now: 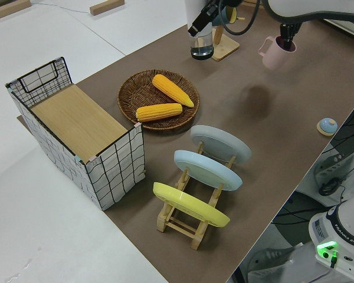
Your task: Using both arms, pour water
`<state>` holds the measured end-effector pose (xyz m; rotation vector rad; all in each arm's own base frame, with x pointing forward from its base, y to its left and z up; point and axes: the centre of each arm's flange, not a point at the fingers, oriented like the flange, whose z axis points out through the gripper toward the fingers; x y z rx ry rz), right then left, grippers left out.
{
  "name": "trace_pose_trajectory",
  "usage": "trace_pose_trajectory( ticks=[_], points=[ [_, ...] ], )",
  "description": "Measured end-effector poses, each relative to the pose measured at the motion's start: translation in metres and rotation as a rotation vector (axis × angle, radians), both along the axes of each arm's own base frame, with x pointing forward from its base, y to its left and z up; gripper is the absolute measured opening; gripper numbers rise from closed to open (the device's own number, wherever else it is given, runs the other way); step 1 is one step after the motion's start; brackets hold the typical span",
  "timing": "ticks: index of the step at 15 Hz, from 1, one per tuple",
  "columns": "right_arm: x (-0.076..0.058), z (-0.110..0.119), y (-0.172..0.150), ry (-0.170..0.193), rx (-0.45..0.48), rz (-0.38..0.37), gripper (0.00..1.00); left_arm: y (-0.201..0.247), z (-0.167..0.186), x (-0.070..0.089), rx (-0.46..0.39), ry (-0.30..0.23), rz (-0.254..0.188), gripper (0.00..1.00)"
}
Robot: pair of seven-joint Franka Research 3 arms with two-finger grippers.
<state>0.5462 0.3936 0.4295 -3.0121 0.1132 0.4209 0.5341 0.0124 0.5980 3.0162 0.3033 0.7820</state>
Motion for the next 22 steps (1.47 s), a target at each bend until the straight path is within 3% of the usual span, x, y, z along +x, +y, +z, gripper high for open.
trace_pose_trajectory(
  ticks=[7, 12, 14, 18, 20, 22],
  points=[
    [-0.021, -0.075, 0.078, 0.000, -0.003, -0.064, 0.07, -0.033, -0.045, -0.057, 0.017, 0.060, -0.011, 0.64],
    [-0.016, -0.080, 0.087, -0.002, 0.011, -0.099, 0.08, -0.052, -0.076, -0.074, 0.014, 0.100, -0.035, 0.64],
    [-0.015, -0.086, 0.091, -0.008, 0.016, -0.100, 0.25, -0.054, -0.081, -0.077, 0.015, 0.107, -0.039, 0.64],
    [-0.014, -0.096, 0.094, -0.008, 0.012, -0.100, 0.67, -0.053, -0.082, -0.078, 0.015, 0.108, -0.038, 0.64],
    [-0.011, -0.091, 0.089, -0.001, 0.000, -0.102, 0.84, -0.053, -0.086, -0.080, 0.016, 0.114, -0.038, 0.64],
    [-0.006, -0.067, 0.085, -0.017, 0.011, -0.106, 1.00, -0.057, -0.091, -0.082, 0.016, 0.123, -0.047, 0.64]
  ],
)
